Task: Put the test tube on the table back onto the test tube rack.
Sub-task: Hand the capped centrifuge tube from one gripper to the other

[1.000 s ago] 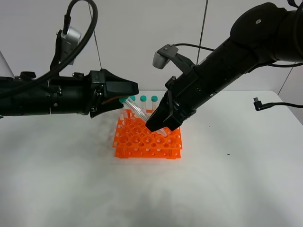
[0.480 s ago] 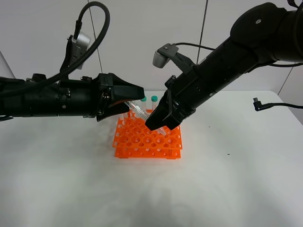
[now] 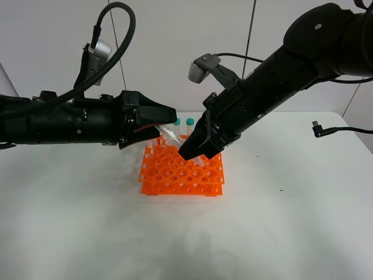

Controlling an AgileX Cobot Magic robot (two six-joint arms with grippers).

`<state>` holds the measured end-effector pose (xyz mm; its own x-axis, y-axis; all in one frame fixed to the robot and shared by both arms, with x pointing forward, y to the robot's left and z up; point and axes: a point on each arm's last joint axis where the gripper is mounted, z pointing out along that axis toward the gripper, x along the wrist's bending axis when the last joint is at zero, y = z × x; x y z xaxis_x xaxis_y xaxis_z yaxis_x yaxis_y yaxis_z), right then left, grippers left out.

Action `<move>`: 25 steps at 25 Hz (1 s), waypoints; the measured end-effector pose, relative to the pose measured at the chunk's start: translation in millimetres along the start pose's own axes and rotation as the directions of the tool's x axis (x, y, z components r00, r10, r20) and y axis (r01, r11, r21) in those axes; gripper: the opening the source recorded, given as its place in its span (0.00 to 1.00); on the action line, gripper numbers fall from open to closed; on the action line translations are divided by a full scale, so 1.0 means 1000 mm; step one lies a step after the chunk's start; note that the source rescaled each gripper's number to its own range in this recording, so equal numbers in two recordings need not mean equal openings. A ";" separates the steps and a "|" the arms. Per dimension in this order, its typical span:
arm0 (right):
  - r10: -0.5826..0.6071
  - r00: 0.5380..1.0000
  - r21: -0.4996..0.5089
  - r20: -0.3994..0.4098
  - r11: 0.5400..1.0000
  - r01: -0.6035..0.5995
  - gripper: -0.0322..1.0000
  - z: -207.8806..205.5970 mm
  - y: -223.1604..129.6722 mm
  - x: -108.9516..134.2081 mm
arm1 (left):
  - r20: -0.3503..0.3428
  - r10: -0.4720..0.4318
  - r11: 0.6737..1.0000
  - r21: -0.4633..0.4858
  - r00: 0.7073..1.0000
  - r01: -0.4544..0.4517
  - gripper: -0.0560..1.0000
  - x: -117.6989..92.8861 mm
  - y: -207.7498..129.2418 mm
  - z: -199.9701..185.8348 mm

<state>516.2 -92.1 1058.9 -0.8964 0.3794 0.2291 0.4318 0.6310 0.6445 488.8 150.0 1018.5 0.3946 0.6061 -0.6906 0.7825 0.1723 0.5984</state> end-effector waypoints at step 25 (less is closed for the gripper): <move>0.022 0.999 -0.025 0.049 0.999 -0.021 0.07 0.000 0.002 -0.005 | -0.019 -0.007 1.000 -0.026 1.000 0.006 0.84 -0.005 0.013 0.000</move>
<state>521.2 -92.5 1059.4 -0.8806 0.4263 0.2070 0.4479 0.6057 0.6577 497.1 149.4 1029.9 0.3802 0.6197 -0.6866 0.7721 0.1962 0.6045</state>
